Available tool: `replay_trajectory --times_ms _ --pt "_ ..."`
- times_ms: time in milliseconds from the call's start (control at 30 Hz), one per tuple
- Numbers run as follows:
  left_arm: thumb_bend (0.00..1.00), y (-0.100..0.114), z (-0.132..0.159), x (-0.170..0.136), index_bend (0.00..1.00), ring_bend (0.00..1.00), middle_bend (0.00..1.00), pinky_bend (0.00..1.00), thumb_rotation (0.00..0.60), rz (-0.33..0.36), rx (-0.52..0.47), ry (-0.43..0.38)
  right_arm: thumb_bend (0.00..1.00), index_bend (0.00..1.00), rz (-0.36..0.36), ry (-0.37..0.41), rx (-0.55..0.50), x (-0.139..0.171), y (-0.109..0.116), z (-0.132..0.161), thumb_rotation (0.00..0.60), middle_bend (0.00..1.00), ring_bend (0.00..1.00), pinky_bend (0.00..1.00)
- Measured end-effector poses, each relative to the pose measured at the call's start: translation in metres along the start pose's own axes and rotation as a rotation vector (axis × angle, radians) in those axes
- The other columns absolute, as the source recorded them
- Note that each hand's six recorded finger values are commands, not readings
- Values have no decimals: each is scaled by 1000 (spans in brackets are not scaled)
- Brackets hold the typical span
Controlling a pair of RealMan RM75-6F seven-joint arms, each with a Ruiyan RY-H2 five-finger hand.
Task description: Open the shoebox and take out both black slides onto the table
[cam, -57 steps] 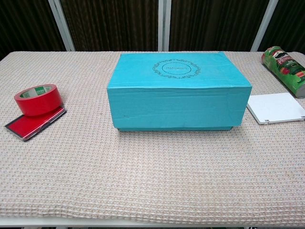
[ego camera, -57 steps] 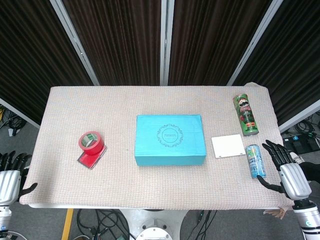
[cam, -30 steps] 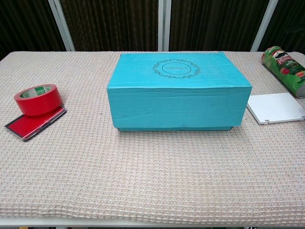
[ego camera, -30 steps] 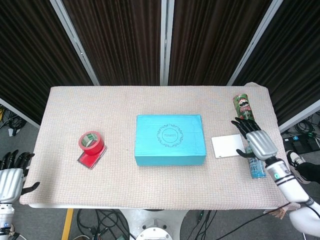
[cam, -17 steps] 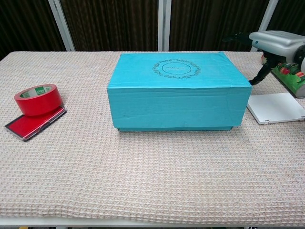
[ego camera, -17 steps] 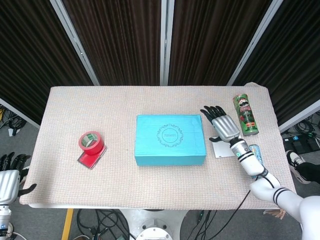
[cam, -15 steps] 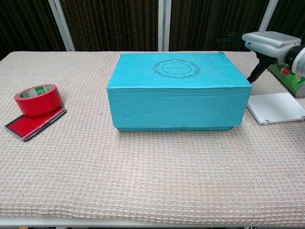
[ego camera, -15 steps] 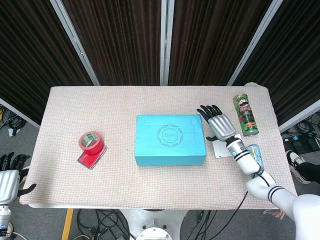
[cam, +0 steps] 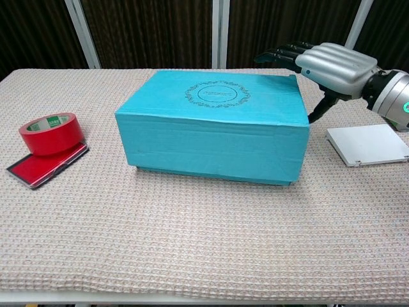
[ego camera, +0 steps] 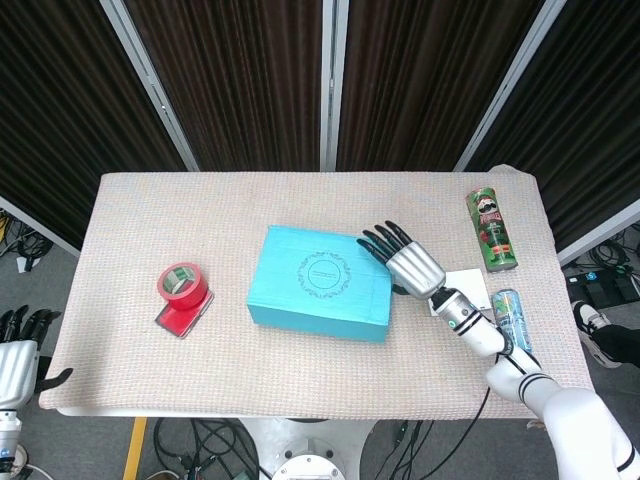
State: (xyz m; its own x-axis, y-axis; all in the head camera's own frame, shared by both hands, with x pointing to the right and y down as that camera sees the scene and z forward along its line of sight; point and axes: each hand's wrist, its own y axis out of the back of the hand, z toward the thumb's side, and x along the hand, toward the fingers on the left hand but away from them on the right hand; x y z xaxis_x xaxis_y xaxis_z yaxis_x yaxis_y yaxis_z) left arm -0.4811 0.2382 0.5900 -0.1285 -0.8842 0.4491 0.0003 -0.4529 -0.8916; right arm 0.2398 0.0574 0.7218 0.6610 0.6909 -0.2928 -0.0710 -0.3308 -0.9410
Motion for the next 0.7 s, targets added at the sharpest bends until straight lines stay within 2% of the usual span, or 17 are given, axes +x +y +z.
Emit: replay_trajectory --times_ms 33,133,200,367,433,533,700 --pt "71 0 0 0 177 49 150 66 600 1 -1 -2 77 123 -9 17 9 2 0 3 600 127 0 0" --pt "71 1 1 -1 177 49 150 66 600 4 -3 -4 238 247 -24 55 38 6 -1 8 600 219 1 0" --pt "71 1 0 -2 177 49 150 66 600 3 -4 1 377 331 -24 67 45 8 -5 10 600 284 18 0" --pt "71 1 -2 -5 177 49 150 66 600 3 -5 7 655 438 -31 80 -9 10 -11 17 600 376 62 0" --pt "71 1 -2 -5 177 49 150 66 600 4 -5 7 695 460 -41 73 -44 11 -10 17 600 396 71 0" --pt "71 1 -1 -5 177 49 150 66 600 4 -4 4 703 478 -64 43 -143 10 -8 16 600 414 78 0" --pt "71 2 -1 -6 177 49 150 66 600 5 -5 3 703 488 -113 -39 -436 7 -1 12 600 423 78 0"
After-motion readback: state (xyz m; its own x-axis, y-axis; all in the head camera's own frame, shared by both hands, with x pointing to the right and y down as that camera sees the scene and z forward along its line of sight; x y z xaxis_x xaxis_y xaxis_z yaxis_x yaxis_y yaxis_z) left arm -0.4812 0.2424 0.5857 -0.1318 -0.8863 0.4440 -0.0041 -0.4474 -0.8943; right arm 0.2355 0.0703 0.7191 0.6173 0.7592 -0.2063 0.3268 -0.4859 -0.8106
